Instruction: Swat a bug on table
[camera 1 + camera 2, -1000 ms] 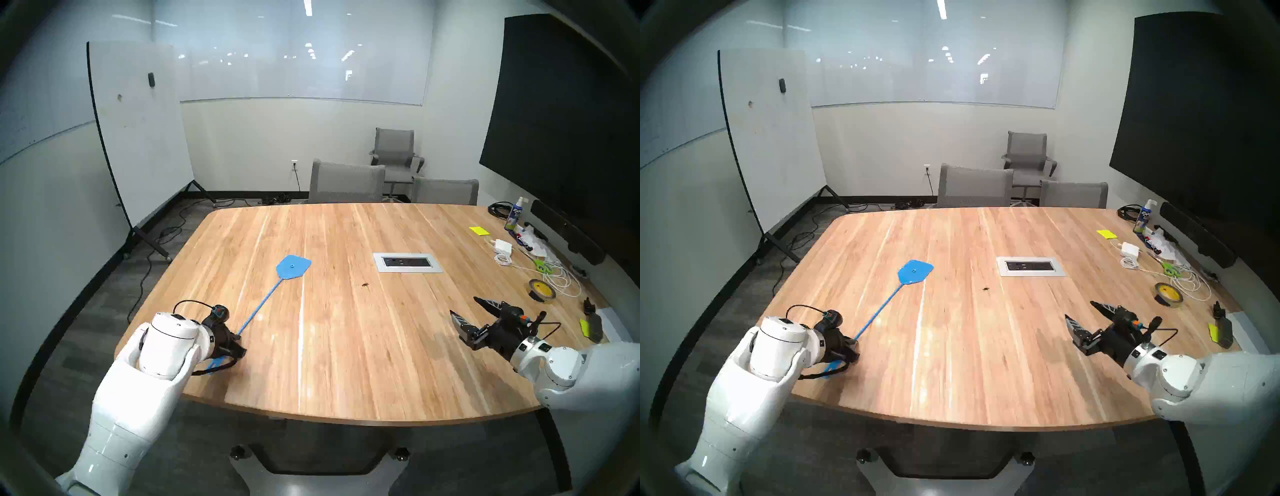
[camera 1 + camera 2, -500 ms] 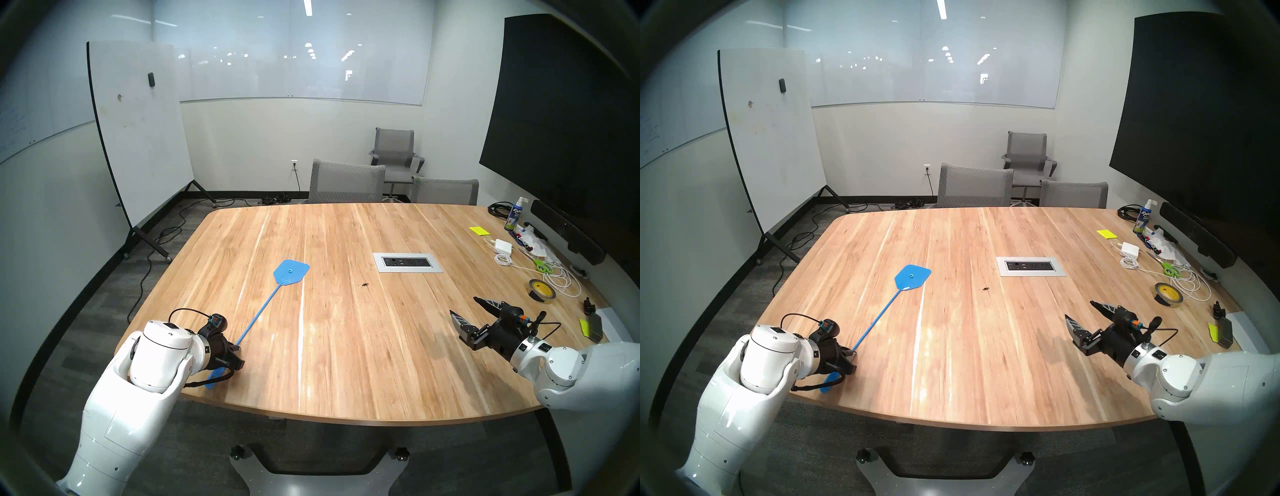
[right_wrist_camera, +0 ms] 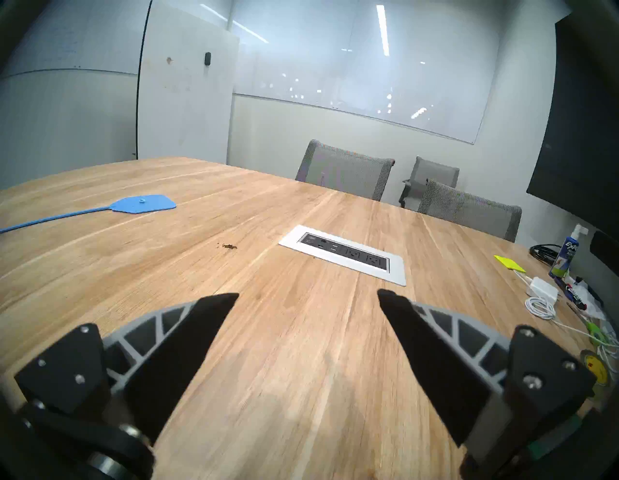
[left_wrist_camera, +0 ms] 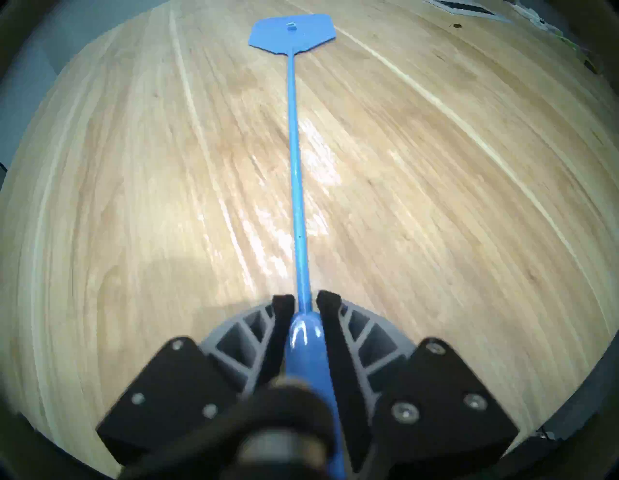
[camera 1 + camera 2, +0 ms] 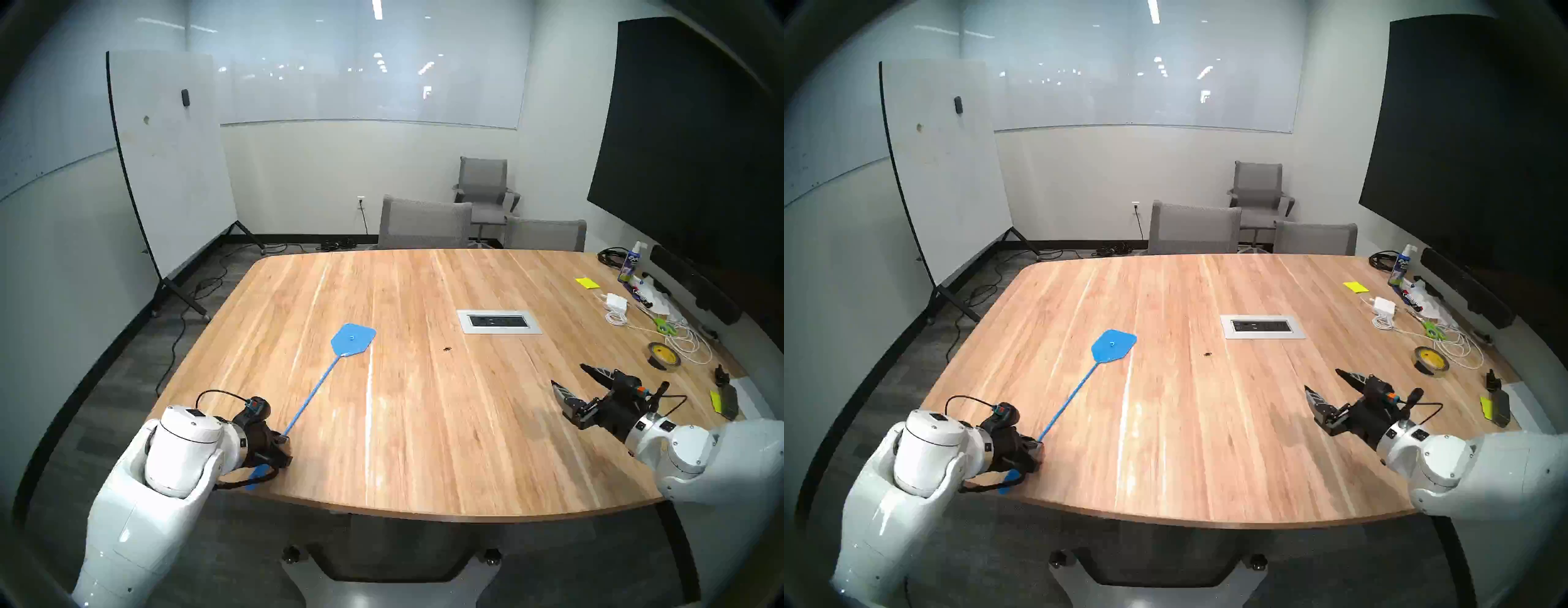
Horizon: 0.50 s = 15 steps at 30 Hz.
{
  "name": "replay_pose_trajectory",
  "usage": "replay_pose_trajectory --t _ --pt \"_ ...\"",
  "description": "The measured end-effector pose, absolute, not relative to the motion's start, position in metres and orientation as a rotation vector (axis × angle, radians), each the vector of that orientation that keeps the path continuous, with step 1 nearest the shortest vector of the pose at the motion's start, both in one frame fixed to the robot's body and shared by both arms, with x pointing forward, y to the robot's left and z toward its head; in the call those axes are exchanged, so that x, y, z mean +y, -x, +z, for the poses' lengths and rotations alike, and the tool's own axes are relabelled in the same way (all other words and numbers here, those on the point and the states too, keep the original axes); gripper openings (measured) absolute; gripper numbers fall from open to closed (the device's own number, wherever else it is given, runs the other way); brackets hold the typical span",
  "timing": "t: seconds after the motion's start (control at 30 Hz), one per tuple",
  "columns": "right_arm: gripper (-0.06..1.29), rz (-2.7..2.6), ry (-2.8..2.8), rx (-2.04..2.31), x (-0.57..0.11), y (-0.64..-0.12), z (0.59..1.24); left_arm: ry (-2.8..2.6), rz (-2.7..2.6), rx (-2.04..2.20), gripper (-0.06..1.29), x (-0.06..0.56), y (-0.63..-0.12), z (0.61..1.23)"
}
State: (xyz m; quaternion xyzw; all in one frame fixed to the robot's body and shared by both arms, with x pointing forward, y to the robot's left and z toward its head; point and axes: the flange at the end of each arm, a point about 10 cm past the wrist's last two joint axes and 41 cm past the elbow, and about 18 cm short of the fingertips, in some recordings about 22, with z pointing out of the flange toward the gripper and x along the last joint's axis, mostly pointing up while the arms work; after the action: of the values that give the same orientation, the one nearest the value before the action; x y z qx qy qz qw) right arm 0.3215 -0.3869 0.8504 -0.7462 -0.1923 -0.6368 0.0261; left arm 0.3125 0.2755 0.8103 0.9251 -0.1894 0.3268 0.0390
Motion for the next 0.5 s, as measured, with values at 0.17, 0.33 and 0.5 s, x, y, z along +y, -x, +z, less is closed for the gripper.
replay_pose_trajectory --t 0.17,0.33,0.5 --pt "1.21 -1.968 2.306 -0.594 -0.387 -0.322 0.850 -2.833 0.993 -0.558 0.38 0.280 -0.304 0.810" --pt "1.21 -1.968 2.306 -0.594 -0.387 -0.321 0.850 -2.831 0.983 -0.538 0.38 0.283 -0.296 0.810" --pt "1.21 -1.968 2.306 -0.594 -0.387 -0.321 0.850 -2.831 0.977 -0.524 0.38 0.285 -0.289 0.810"
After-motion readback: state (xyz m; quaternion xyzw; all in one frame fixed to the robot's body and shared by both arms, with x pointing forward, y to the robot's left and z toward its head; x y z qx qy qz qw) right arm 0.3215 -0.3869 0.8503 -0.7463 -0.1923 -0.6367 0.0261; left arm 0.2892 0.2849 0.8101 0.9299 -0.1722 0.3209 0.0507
